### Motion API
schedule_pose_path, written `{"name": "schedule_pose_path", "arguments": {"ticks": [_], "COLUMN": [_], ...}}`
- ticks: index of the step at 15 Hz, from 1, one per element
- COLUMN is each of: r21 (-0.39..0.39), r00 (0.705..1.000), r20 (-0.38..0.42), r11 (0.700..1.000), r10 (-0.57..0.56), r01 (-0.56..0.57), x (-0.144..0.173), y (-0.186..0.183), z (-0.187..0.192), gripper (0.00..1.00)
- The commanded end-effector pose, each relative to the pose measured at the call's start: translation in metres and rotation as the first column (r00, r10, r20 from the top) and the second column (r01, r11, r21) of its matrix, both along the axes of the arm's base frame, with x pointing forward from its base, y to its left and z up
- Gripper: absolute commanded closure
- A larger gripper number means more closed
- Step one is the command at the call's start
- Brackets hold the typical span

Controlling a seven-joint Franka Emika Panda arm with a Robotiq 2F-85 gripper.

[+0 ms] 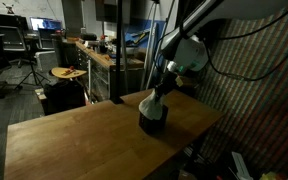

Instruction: Pick up the white towel and push it down into the black basket

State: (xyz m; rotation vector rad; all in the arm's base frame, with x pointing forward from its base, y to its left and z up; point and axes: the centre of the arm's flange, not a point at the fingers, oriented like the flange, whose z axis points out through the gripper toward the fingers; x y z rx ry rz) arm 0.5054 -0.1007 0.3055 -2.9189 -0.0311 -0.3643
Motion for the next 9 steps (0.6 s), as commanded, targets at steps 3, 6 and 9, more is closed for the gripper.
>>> {"name": "schedule_pose_path", "arguments": {"ticks": [3,6,9], "r21": [0.009,0.011,0.015], "r00": [1.000,0.999,0.998], "r20": [-0.002,-0.012,-0.017], "r11": [1.000,0.999,0.998], "r10": [0.029,0.048,0.067], "r01": [-0.029,-0.048,-0.067], "x": [0.020,0.026,0.032], "y": [0.009,0.015,0.021], "z": [-0.013,-0.021,-0.027], "gripper": [0.96,0.96,0.96]}}
